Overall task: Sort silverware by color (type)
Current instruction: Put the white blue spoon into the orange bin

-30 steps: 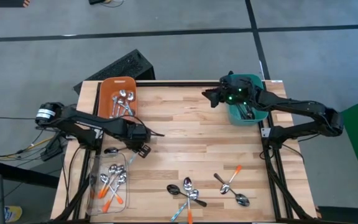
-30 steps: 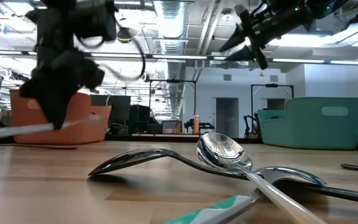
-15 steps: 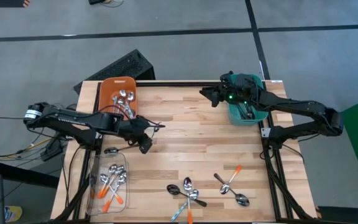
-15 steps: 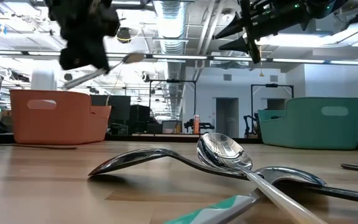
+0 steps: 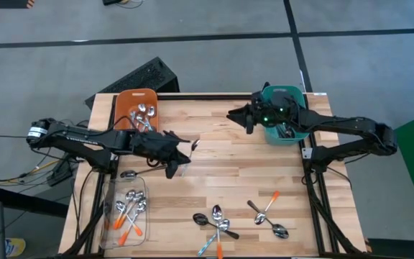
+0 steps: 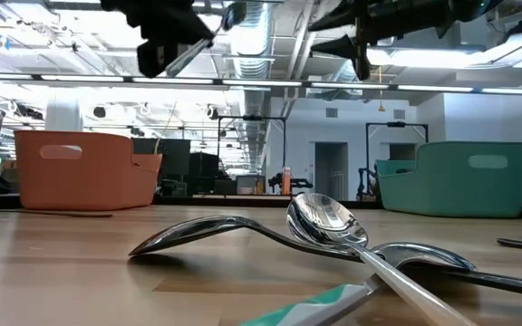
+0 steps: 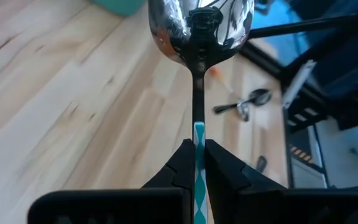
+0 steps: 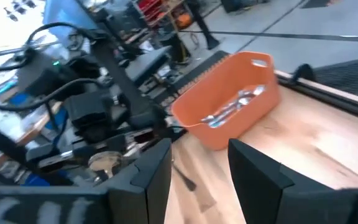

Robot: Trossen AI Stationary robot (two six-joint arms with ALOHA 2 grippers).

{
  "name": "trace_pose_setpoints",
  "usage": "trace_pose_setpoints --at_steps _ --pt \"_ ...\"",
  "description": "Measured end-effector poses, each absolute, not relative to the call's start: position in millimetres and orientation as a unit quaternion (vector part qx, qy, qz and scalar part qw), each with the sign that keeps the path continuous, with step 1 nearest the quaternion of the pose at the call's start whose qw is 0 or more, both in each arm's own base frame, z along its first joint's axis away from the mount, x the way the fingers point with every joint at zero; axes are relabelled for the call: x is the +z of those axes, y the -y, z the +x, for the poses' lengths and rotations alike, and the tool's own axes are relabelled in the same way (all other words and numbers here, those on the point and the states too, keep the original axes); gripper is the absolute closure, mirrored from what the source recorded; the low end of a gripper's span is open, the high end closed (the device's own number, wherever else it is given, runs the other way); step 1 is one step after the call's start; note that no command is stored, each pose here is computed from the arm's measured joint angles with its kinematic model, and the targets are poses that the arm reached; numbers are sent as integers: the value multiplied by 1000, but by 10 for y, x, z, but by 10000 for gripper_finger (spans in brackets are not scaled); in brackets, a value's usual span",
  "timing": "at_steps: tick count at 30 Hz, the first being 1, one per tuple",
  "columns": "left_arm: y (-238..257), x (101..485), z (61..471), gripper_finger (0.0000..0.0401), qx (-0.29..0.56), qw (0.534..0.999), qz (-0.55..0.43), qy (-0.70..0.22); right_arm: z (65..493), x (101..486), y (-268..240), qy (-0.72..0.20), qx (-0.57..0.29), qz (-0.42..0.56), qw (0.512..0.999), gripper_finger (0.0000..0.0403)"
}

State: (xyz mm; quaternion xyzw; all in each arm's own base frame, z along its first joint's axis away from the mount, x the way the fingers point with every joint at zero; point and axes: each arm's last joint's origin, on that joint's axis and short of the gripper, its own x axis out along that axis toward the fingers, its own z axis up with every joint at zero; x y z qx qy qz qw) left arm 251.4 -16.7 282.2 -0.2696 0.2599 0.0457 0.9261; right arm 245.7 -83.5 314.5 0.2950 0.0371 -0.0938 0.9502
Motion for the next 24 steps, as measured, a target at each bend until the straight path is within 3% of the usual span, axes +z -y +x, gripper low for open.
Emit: trace_pose_setpoints --at_steps 20,24 --pt "206 3036 2602 395 -60 961 -215 -161 2526 3208 615 -22 -32 287 957 223" --pt "187 3099 2620 395 -72 969 -199 -127 2606 3252 571 17 -9 277 961 223"
